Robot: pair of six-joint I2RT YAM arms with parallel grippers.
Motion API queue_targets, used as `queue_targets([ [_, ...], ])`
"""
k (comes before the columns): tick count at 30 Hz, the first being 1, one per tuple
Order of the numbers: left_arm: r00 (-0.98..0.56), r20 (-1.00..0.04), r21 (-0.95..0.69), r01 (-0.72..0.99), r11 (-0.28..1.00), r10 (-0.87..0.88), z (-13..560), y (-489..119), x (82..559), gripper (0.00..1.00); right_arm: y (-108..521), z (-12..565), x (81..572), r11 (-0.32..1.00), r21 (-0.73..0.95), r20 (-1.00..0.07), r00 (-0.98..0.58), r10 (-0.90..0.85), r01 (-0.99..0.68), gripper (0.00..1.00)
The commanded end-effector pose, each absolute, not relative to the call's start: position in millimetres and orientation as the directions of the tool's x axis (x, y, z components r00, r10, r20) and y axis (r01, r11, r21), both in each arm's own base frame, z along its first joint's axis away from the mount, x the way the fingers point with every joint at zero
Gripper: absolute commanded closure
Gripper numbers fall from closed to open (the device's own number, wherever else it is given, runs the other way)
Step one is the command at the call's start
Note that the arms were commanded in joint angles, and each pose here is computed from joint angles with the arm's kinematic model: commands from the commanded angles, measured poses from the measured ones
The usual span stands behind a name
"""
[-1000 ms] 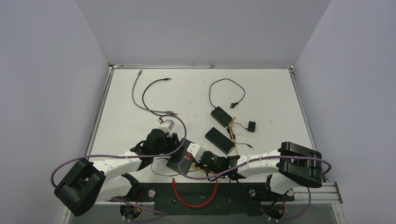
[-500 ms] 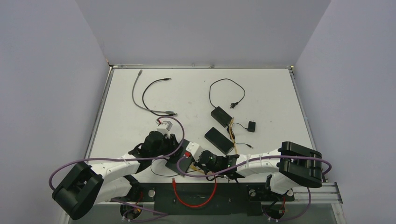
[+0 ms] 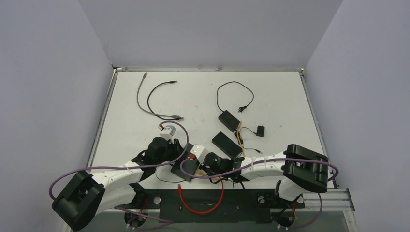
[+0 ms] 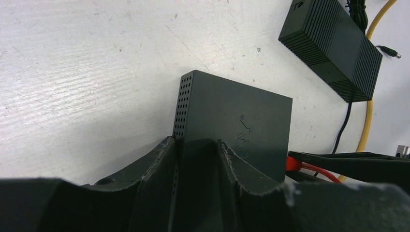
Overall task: Insert the plug into the switch port
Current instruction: Pick up the switch port at the center of the board.
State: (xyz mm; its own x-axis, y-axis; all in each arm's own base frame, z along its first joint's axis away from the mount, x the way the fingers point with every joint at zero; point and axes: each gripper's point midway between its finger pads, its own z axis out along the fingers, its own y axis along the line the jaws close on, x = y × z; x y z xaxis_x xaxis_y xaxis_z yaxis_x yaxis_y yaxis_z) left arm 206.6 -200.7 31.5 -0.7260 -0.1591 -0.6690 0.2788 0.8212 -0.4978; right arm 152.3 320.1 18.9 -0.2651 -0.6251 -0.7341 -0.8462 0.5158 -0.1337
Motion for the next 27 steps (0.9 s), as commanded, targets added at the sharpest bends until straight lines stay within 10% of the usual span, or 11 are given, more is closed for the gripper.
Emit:
queue_targets([
  [1,-0.809,-0.578,-0.642,0.372,0.671,-0.105,46,-235,167,0.70,405,137,192,0.563,-0.011,-0.966,-0.137,-0.219,-0.826,1.00],
  [27,-0.783,-0.610,-0.601,0.355,0.716,-0.123,66,-233,182,0.61,372,108,188,0.582,0.018,-0.930,-0.228,-0.290,-0.813,1.00],
])
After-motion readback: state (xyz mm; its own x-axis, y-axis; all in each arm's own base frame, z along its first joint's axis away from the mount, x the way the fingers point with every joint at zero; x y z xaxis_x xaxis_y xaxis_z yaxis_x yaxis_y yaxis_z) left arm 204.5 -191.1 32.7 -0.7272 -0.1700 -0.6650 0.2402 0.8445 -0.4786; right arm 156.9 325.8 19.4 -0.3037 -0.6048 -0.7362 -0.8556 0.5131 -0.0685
